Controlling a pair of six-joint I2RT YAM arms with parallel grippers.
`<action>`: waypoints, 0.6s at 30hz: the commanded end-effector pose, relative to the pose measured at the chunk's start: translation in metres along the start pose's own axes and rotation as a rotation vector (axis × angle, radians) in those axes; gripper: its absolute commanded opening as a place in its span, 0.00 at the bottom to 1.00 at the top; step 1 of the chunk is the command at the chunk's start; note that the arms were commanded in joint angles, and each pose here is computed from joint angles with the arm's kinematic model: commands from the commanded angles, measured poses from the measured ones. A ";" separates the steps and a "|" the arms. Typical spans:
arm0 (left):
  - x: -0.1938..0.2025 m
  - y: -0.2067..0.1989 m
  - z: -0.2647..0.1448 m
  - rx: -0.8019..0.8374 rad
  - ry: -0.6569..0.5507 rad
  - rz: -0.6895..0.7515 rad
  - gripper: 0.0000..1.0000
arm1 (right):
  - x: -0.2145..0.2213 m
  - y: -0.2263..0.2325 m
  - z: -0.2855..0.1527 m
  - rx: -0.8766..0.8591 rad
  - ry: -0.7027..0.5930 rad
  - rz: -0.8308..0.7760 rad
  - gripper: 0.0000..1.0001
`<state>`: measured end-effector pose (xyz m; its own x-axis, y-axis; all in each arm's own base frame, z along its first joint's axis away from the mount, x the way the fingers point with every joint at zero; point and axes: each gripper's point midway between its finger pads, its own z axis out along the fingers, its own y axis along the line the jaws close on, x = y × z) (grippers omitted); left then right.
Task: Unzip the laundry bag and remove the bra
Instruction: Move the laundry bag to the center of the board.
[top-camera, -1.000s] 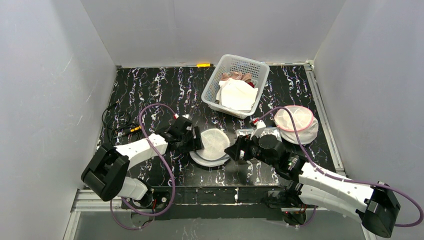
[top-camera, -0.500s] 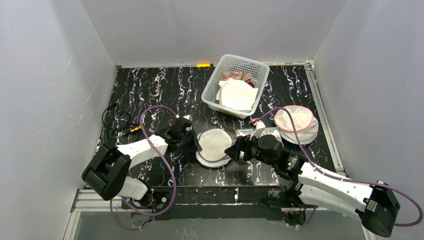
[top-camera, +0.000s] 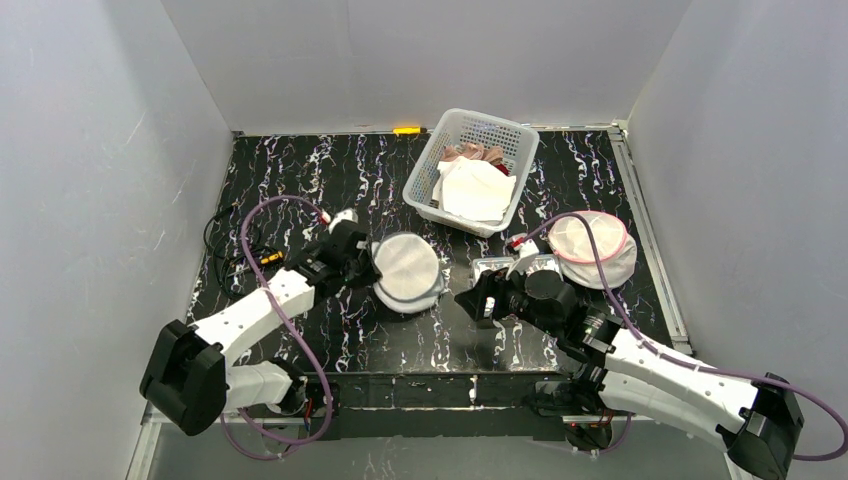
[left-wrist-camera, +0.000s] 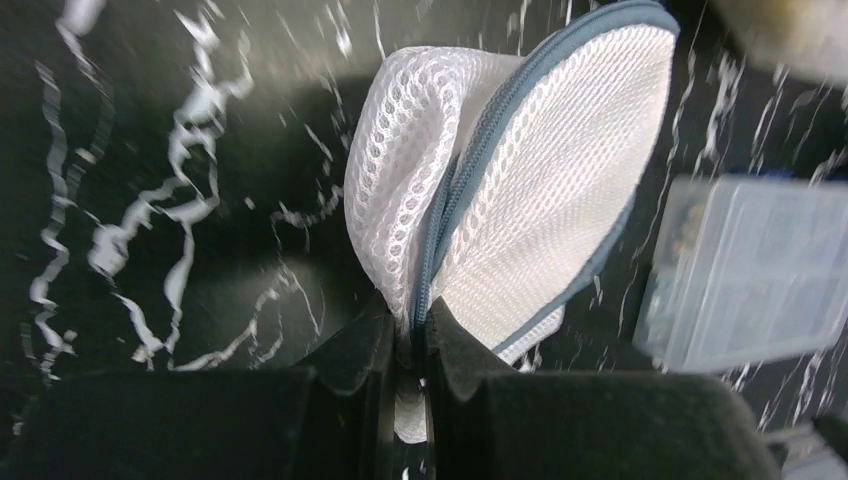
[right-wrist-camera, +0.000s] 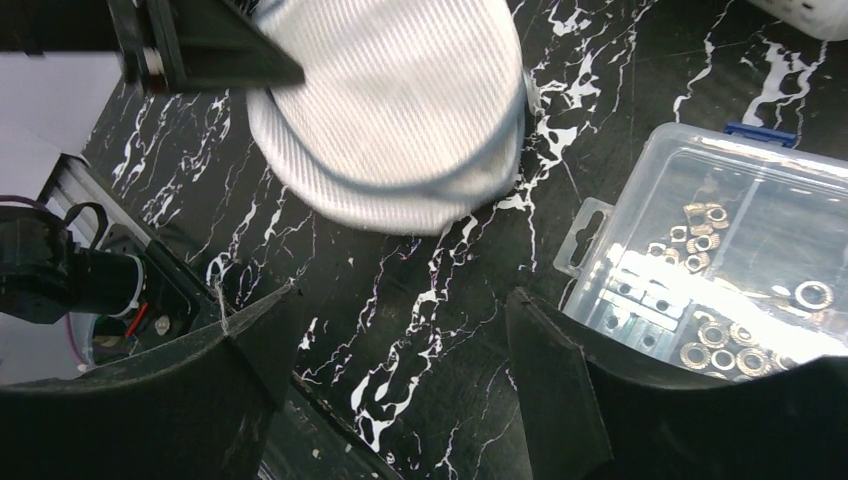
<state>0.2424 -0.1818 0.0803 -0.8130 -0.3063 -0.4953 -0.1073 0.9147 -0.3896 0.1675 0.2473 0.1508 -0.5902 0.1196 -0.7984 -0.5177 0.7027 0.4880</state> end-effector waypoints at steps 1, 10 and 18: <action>-0.056 0.021 -0.014 -0.154 -0.145 -0.085 0.00 | -0.028 0.009 -0.010 -0.008 -0.071 -0.038 0.81; -0.137 0.071 0.018 -0.289 -0.273 -0.300 0.00 | -0.031 0.007 -0.019 -0.013 -0.098 -0.043 0.81; -0.211 0.112 0.089 -0.287 -0.222 -0.444 0.00 | -0.036 0.003 -0.025 0.016 -0.109 -0.070 0.81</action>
<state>0.4100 -0.0533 0.0714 -0.5508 -0.6552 -0.5170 -0.5814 0.7456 -0.3256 0.1660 0.2305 0.1622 -0.5405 0.1153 -0.8334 -0.5310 0.7216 0.4443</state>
